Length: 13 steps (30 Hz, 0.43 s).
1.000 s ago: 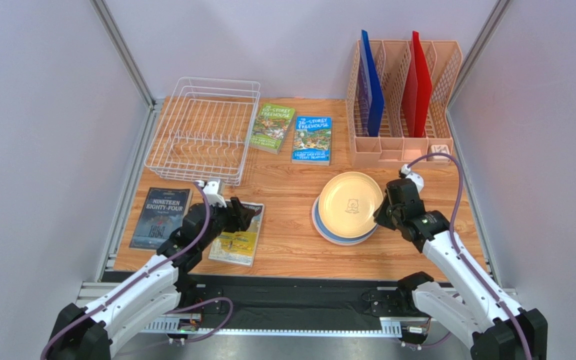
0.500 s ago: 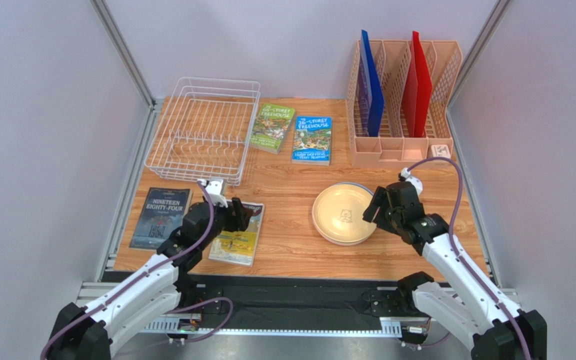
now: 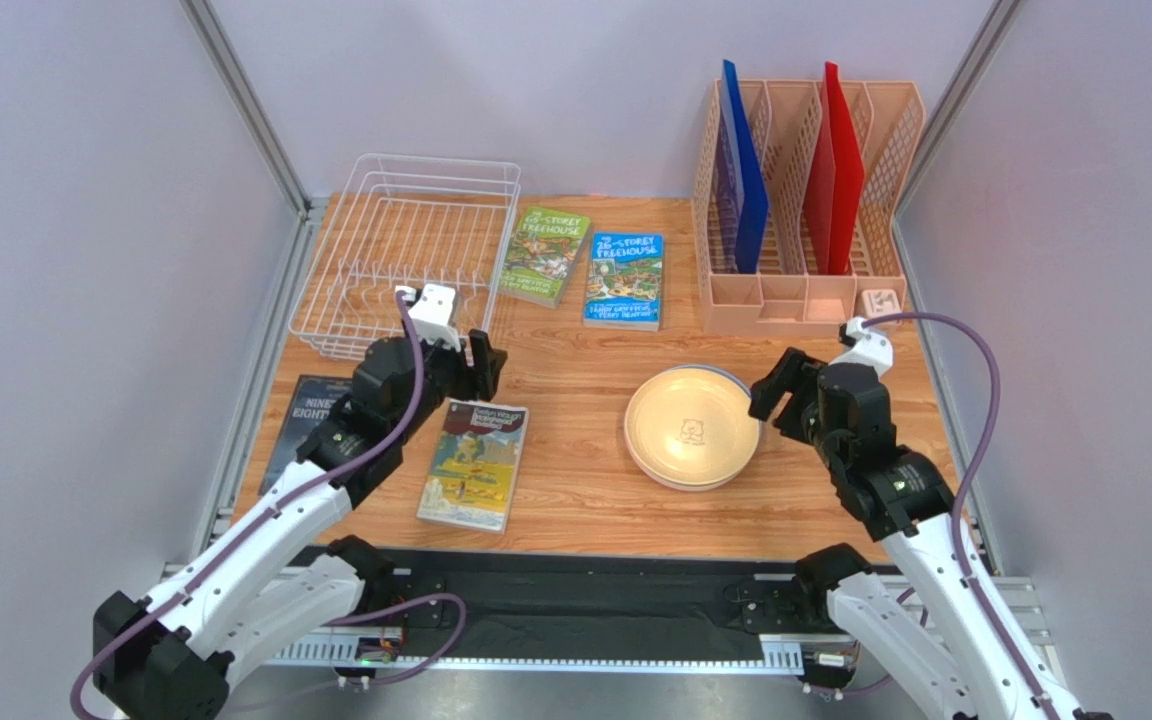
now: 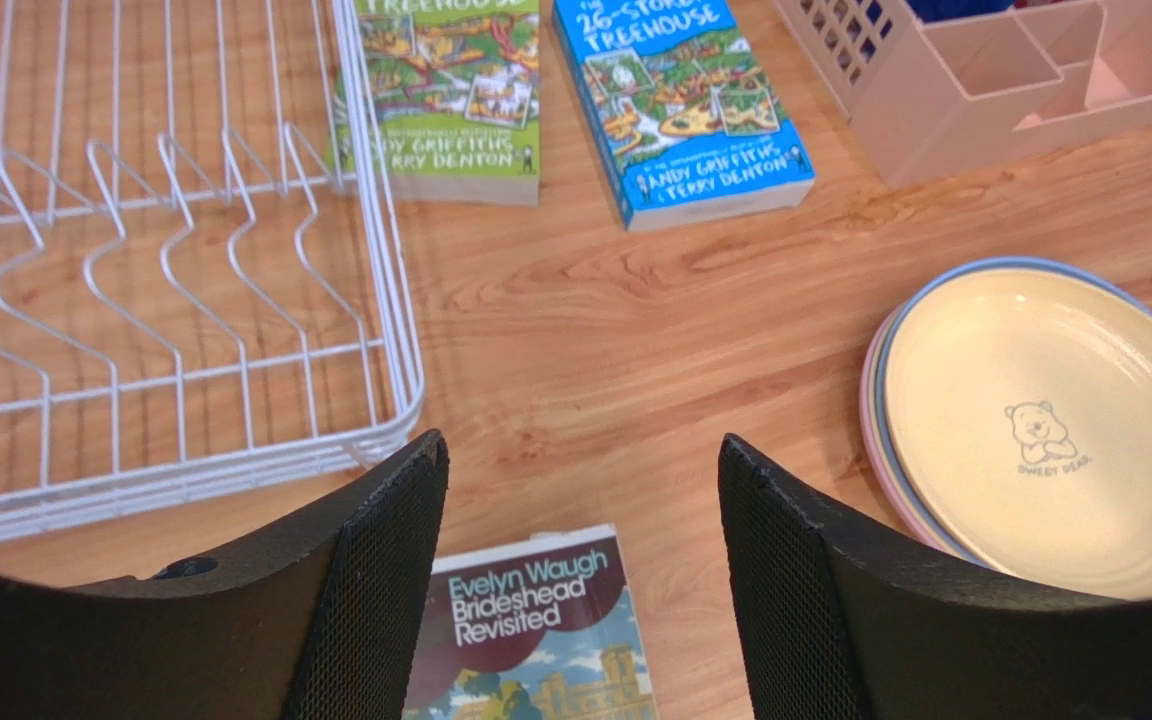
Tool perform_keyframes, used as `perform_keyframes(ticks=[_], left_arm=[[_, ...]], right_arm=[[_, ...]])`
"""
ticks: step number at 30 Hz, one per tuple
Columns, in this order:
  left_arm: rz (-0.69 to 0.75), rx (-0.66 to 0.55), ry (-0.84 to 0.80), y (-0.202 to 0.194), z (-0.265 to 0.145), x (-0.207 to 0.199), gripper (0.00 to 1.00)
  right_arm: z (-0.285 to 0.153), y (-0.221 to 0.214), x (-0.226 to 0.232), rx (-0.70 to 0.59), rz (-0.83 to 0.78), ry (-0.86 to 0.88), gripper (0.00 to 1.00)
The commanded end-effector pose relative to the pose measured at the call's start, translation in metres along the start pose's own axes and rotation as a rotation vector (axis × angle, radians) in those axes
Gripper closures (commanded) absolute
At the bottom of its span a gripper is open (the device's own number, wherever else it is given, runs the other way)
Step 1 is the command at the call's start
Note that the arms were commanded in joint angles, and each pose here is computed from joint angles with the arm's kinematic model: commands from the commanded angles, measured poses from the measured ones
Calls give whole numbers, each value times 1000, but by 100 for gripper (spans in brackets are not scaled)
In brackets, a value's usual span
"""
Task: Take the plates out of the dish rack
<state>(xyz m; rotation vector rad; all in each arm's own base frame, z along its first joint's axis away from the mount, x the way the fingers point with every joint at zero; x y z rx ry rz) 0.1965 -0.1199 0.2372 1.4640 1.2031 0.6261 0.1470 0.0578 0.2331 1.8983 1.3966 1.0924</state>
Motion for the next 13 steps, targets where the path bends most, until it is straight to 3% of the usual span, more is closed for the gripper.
perform_keyframes(ticks=[1, 13], left_arm=[[76, 4, 13, 18, -7, -1, 28], [99, -16, 54, 35, -20, 1, 28]], right_arm=[[-13, 27, 11, -134, -16, 85, 25], [-11, 11, 2, -206, -17, 135, 25]])
Point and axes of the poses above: each gripper's point midway between its finger pads, its own z axis out along the fingers, its own x axis along the line the jaws close on, y = z × x, the point moved 10 cm from there along -z, back along the fingers, and after that the axes turned 4 degrees about -z, right-handed, at the moved point
